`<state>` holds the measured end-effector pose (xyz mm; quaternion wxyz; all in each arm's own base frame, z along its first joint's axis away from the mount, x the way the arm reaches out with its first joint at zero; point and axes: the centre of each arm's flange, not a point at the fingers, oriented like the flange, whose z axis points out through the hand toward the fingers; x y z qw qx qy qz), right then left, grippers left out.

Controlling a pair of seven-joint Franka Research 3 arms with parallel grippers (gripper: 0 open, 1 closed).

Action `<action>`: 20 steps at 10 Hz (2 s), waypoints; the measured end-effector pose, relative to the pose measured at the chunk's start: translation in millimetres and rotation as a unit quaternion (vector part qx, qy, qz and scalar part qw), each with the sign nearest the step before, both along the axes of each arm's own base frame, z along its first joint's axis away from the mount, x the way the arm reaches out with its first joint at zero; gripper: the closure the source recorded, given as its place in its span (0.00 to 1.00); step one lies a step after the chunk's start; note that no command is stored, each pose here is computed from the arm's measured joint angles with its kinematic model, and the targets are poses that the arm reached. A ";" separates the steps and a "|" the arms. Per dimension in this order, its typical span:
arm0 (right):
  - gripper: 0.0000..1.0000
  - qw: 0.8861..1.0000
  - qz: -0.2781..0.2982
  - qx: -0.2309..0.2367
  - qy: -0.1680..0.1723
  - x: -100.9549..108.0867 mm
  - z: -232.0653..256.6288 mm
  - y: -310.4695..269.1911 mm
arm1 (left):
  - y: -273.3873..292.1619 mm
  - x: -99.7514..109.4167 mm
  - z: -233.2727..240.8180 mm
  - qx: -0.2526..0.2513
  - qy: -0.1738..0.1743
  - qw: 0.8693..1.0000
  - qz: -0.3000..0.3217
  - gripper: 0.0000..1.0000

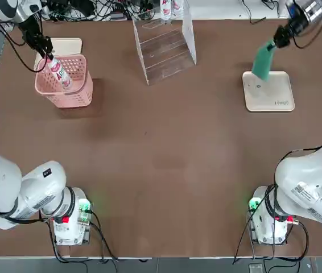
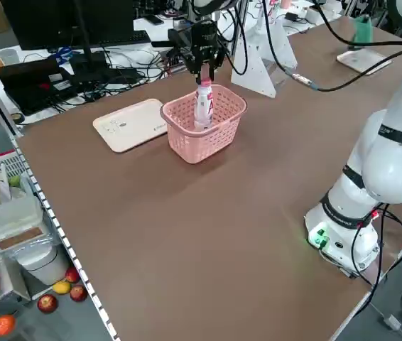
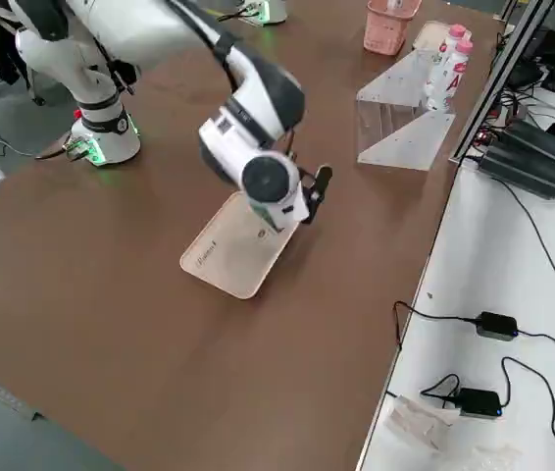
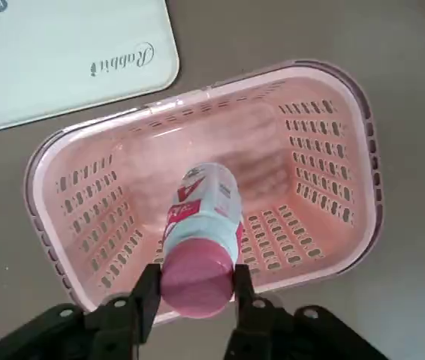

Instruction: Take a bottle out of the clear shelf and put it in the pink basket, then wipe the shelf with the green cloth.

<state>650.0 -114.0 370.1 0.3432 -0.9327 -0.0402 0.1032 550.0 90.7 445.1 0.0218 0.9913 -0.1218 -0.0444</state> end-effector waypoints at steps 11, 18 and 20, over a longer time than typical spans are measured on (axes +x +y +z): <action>0.94 0.983 -0.067 -0.049 -0.162 -51.5 141.1 490.2 | 14.7 -3.0 -45.5 0.002 -0.007 1.000 0.007 0.56; 0.94 0.930 0.043 -0.062 -0.360 -50.2 86.2 493.6 | 16.2 -3.6 -65.2 -0.004 0.002 1.000 0.008 0.54; 0.94 0.916 0.039 -0.058 -0.394 -43.4 75.3 494.6 | 16.4 -2.3 -60.9 -0.003 -0.003 1.000 0.007 0.43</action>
